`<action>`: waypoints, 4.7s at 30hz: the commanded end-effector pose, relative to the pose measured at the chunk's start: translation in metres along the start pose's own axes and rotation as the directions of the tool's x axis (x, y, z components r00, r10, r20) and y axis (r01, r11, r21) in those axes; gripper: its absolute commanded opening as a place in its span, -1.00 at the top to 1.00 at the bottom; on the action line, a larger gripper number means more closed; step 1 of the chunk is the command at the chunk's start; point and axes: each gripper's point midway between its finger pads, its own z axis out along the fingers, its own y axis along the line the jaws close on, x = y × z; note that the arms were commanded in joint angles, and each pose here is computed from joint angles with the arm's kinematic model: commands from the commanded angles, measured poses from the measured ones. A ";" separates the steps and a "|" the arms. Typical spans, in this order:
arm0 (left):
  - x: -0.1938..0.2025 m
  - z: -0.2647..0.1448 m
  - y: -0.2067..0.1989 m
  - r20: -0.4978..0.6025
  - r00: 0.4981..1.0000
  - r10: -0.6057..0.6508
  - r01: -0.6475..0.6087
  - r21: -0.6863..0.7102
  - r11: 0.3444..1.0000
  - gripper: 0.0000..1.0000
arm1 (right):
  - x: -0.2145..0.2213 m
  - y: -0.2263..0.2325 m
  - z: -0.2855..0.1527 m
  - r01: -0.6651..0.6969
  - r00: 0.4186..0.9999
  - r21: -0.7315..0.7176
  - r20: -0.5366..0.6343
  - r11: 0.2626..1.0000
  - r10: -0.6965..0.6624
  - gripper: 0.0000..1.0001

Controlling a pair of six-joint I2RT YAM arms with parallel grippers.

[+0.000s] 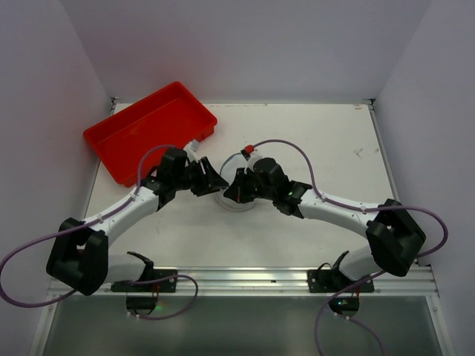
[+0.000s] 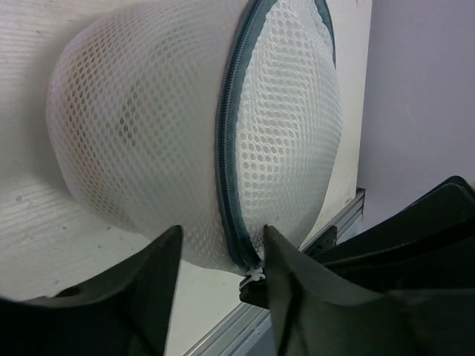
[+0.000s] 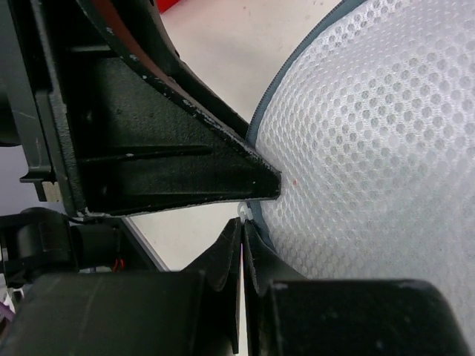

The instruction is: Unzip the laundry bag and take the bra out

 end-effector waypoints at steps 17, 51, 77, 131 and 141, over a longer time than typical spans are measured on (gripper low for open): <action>-0.025 -0.013 0.003 0.040 0.999 0.021 -0.022 0.035 0.999 1.00 | 0.005 -0.104 -0.067 -0.078 0.995 0.257 0.077 0.963 0.060 1.00; -0.060 -0.053 -0.001 0.187 0.965 0.181 -0.160 -0.123 0.979 -0.79 | -0.056 -0.051 -0.067 0.027 0.980 0.235 0.187 0.972 -0.072 -0.75; -0.048 -0.030 -0.090 0.165 0.961 0.221 -0.233 0.055 0.971 -0.50 | -0.047 -0.073 -0.074 0.000 0.972 0.309 0.224 0.951 -0.073 -0.76; -0.045 -0.044 0.014 0.178 0.913 0.366 -0.235 -0.503 0.832 -0.87 | -0.034 -0.108 -0.003 -0.145 0.989 0.147 0.009 0.979 0.145 -0.77; -0.039 -0.030 0.040 0.136 0.929 0.343 -0.230 -0.514 0.827 -0.85 | -0.015 -0.113 0.015 -0.164 0.980 0.075 -0.097 0.984 0.171 -0.13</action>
